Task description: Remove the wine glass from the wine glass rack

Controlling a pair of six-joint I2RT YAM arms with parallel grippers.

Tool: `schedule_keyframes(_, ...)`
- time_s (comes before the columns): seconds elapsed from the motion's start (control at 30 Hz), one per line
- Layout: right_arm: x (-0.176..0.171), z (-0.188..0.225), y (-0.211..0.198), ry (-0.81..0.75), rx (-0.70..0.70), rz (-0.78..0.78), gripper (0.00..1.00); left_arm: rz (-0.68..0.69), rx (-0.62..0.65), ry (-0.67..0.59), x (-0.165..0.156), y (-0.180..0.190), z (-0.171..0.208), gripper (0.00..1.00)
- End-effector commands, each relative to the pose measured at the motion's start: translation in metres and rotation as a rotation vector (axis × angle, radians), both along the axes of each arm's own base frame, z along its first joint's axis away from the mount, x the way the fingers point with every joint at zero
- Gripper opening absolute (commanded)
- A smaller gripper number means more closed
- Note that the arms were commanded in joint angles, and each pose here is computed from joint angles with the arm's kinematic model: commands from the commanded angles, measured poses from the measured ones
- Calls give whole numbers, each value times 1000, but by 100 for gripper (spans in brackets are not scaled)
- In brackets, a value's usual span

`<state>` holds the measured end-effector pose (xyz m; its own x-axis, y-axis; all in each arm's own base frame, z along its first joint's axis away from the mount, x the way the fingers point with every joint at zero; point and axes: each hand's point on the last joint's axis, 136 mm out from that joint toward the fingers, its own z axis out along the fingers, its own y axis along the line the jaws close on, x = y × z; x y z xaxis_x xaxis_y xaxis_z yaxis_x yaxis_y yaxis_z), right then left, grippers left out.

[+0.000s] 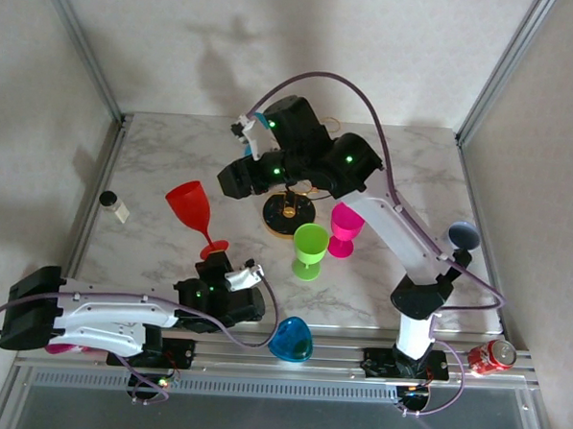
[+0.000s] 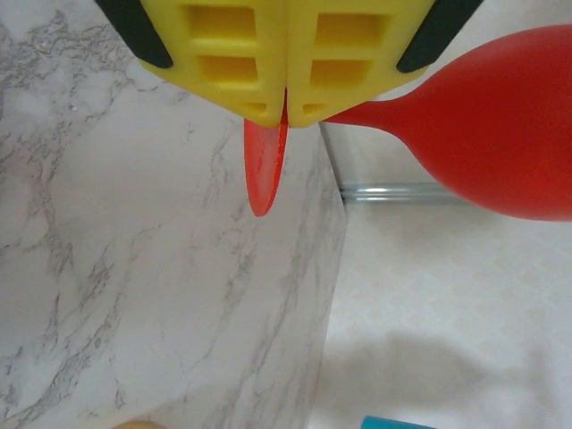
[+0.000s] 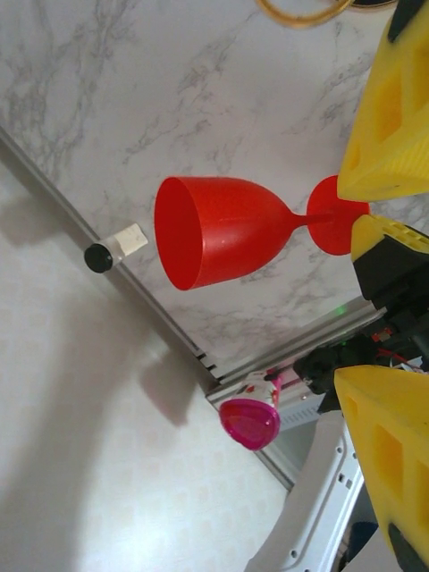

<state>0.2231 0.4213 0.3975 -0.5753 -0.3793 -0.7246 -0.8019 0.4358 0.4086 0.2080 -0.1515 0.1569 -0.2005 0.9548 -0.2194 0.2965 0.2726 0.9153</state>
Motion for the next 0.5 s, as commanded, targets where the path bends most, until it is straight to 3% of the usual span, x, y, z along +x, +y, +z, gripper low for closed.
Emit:
schedule_keyframes(0.0,-13,-1,6,-23,-26,71,52,-18,62,-81,-2,-1,10,0)
schedule_keyframes(0.47,-16,-21,32,-38,-73,139,56,-85,230,-138,-13,0,-1,0)
